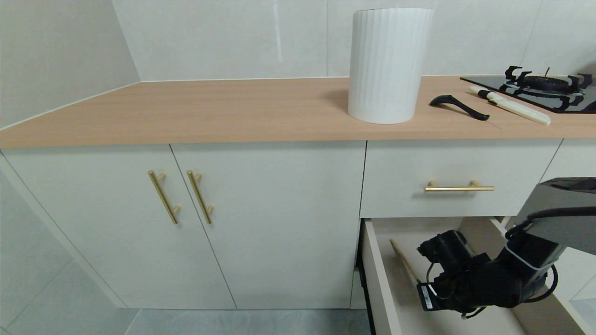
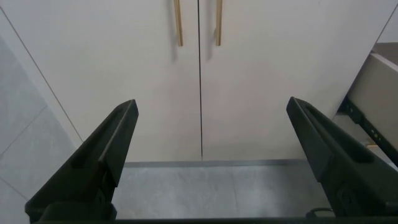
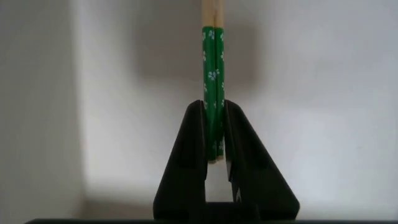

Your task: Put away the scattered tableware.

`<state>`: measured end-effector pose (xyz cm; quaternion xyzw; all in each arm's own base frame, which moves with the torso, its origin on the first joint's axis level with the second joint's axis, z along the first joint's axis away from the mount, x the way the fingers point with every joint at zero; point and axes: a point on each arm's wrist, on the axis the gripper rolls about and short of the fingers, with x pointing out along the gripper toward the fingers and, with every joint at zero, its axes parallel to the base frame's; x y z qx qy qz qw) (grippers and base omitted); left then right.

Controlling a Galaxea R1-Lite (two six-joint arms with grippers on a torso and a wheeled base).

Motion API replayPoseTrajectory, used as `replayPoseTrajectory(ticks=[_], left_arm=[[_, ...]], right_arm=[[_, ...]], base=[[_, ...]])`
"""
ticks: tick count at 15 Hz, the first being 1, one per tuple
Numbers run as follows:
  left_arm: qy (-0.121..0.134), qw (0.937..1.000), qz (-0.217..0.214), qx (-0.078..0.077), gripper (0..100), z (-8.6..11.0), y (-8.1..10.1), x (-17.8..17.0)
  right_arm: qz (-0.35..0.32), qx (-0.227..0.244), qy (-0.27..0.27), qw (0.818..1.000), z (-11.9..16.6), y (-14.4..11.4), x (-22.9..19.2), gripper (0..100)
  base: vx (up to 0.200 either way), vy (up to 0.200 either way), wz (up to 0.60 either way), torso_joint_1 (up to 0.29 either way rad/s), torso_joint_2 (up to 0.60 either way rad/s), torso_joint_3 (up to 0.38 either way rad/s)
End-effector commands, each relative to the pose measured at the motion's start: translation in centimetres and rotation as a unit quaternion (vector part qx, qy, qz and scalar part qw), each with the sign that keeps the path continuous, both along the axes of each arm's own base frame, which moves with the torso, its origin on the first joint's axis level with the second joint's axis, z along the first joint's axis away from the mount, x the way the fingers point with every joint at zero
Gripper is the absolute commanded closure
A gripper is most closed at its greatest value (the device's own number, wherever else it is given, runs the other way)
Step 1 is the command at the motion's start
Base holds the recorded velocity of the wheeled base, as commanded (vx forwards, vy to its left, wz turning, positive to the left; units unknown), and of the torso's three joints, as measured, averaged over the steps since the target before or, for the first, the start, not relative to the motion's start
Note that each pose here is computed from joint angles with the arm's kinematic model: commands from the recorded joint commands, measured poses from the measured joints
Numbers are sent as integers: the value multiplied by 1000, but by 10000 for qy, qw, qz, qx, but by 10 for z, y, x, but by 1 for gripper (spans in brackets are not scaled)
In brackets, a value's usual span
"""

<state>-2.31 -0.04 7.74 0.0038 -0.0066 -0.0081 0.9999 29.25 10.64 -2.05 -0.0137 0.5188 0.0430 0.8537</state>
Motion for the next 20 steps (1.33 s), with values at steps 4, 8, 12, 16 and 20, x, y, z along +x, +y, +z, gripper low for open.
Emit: replayPoseTrajectory(ticks=[4,8,12,16,20], left_arm=[[-3,10000,4,1,0,0,0,0],[-3,10000,4,-7,0,0,0,0],[-3,10000,4,-7,0,0,0,0],[-3,10000,4,-7,0,0,0,0],[-3,10000,4,1,0,0,0,0]], right_arm=[[-40,-214,337,9992,-24,-2,-4,100],[-32,-209,323,9993,-23,-2,-4,0],[-36,-197,318,9993,-23,-2,-4,0],[-40,-157,194,9997,-12,-2,-6,0],[328,-2,-1064,9938,77,-14,-31,0]], base=[[0,0,0,0,0,0],[0,0,0,0,0,0],[0,0,0,0,0,0],[0,0,0,0,0,0],[0,0,0,0,0,0]])
